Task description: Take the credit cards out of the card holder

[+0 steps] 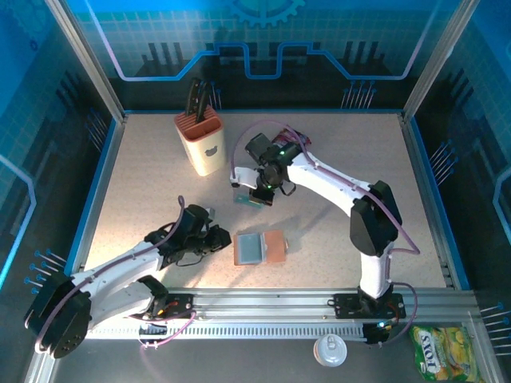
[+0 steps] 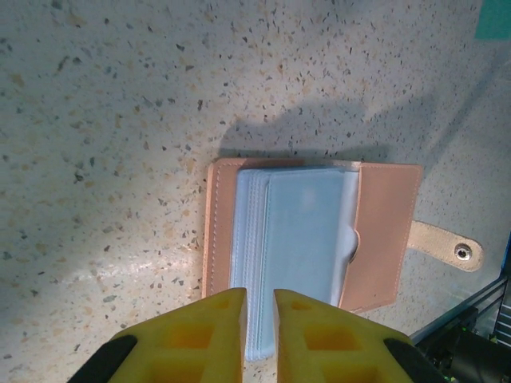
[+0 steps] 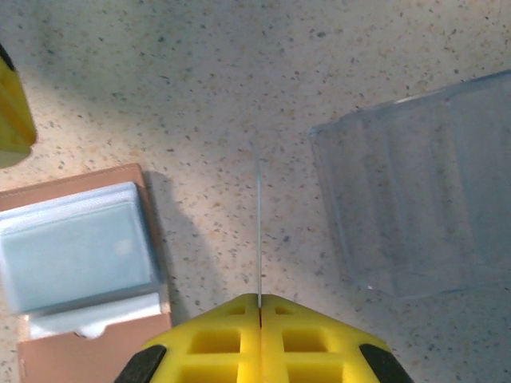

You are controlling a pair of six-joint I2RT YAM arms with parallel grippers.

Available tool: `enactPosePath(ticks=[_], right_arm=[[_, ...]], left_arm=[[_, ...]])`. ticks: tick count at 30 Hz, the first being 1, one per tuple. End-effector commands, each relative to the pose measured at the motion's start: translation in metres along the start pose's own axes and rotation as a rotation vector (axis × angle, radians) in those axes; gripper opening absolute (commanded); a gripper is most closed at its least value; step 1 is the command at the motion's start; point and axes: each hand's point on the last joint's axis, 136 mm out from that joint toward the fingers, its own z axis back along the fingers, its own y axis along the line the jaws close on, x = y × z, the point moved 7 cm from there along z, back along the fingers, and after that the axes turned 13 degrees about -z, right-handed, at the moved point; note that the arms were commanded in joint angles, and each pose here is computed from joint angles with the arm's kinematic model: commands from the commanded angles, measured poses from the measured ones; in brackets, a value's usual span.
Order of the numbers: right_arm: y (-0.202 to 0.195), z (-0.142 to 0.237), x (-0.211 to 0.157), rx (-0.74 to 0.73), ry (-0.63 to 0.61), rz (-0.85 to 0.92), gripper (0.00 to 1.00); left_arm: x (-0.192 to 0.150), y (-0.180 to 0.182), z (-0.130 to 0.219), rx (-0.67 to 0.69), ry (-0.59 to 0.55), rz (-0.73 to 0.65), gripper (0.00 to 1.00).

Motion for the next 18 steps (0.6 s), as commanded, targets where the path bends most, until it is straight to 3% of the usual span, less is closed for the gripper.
enactPosePath(ticks=[1,18], right_arm=[[-0.012,0.004,0.001,0.006,0.048,0.026,0.00],[-0.056,-0.004,0.036,0.041,0.051,0.039,0.00]], left_arm=[[-0.004,0.004,0.000,-0.022,0.056,-0.031,0.18],[-0.003,-0.004,-0.003,-0.066,0.183,-0.044,0.18]])
